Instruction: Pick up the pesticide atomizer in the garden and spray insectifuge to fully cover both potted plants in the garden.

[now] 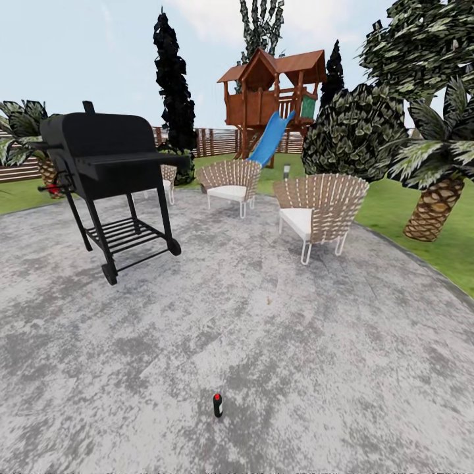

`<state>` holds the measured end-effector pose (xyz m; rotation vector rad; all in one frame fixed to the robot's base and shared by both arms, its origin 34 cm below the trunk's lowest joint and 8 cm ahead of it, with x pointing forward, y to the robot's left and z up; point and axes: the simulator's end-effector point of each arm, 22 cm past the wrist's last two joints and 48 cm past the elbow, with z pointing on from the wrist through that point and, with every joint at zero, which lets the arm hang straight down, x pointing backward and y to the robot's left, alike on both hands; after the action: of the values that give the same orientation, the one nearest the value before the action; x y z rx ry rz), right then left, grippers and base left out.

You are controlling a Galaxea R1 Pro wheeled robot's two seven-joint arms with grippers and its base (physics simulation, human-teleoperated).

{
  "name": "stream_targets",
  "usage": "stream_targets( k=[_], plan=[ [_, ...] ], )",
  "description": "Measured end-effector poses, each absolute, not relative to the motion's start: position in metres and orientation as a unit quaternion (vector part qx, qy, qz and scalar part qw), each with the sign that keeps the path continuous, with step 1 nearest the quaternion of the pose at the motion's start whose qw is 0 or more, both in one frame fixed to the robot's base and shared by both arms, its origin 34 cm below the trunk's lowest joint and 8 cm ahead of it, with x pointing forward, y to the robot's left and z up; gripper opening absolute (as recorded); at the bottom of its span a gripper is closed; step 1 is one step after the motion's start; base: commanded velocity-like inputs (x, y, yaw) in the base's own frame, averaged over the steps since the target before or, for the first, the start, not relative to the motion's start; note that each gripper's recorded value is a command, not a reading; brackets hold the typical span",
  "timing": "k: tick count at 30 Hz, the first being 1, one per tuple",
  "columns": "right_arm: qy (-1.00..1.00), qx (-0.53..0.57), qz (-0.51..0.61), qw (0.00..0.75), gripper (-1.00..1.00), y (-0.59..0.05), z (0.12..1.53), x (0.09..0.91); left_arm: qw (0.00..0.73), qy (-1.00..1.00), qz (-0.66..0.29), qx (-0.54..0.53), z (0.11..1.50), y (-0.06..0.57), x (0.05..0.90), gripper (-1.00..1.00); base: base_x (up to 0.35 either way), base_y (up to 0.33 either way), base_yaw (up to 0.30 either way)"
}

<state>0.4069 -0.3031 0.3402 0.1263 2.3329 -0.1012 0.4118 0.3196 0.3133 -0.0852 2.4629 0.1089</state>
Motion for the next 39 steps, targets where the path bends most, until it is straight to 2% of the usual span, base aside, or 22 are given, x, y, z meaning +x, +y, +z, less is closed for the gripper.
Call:
stream_targets(
  k=[25, 28, 33, 39],
  plan=[
    [0.917, 0.050, -0.040, 0.394, 1.00, -0.304, 0.288, 0.398, 0.331, 0.942, 0.048, -0.034, 0.261, 0.330, 0.405, 1.00, 0.000, 0.000, 0.000],
    [0.906, 0.049, -0.043, 0.418, 1.00, -0.308, 0.296, 0.417, 0.344, 0.936, 0.063, -0.033, 0.264, 0.355, 0.419, 1.00, 0.000, 0.000, 0.000],
    [0.855, 0.046, -0.047, 0.515, 1.00, -0.315, 0.358, 0.511, 0.399, 0.913, 0.073, -0.034, 0.301, 0.376, 0.516, 1.00, 0.000, 0.000, 0.000],
    [0.826, 0.050, -0.044, 0.560, 1.00, -0.316, 0.397, 0.589, 0.385, 0.920, 0.069, -0.038, 0.304, 0.376, 0.553, 1.00, 0.000, 0.000, 0.000]
  ],
)
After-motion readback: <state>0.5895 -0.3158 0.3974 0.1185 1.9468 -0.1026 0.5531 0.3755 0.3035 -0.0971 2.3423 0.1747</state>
